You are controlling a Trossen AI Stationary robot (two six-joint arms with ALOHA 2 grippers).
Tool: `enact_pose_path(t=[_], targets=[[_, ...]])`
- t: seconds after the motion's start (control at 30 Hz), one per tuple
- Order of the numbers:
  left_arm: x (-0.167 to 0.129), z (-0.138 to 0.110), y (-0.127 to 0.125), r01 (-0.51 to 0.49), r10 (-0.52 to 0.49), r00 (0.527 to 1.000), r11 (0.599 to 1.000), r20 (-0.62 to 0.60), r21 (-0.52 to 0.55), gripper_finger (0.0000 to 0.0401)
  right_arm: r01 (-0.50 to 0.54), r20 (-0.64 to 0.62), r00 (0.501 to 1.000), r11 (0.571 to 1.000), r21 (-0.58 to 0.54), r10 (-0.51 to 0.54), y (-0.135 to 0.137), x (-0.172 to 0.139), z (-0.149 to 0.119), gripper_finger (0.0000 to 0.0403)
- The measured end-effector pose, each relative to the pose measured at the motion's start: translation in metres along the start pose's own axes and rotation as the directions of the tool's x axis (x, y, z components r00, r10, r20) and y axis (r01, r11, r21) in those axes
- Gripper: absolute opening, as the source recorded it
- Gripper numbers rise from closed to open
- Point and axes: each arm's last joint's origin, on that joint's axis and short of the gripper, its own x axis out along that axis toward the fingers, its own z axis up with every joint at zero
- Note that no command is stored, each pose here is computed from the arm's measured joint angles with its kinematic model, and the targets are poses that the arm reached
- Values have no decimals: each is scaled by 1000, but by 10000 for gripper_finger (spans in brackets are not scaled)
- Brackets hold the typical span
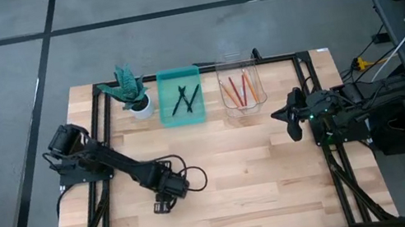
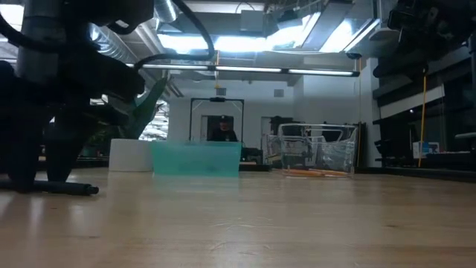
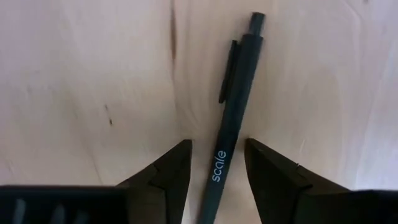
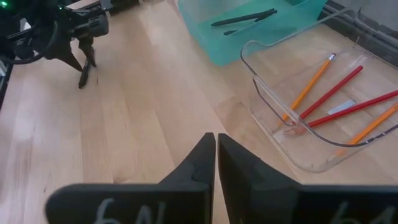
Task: Sort pens & pencils
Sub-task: Put the black pen into the green bin
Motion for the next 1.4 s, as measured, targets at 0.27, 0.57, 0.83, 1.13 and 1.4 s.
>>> enact_pose_path(t=[0.27, 0.57, 0.83, 1.13, 1.4], targets=[[-1, 4, 5, 21, -14, 1000, 955, 26, -295, 143, 1, 0, 1000, 1000, -1, -1, 0, 0, 0, 21], [-1, 9, 19, 39, -26, 999, 764, 29, -644, 94, 0, -1, 1000, 1000, -3, 0, 0, 0, 0, 21], [-1, 12, 30, 42, -25, 999, 668, 34, -743, 38, 0, -1, 1000, 1000, -4, 0, 0, 0, 0, 21], [-1, 12, 31, 31, -5, 999, 715, 39, -698, 17, 1, -1, 1000, 1000, -1, -1, 0, 0, 0, 21], [-1, 12, 30, 37, -16, 999, 702, 35, -711, 17, 1, -1, 1000, 1000, -3, -1, 0, 0, 0, 21]])
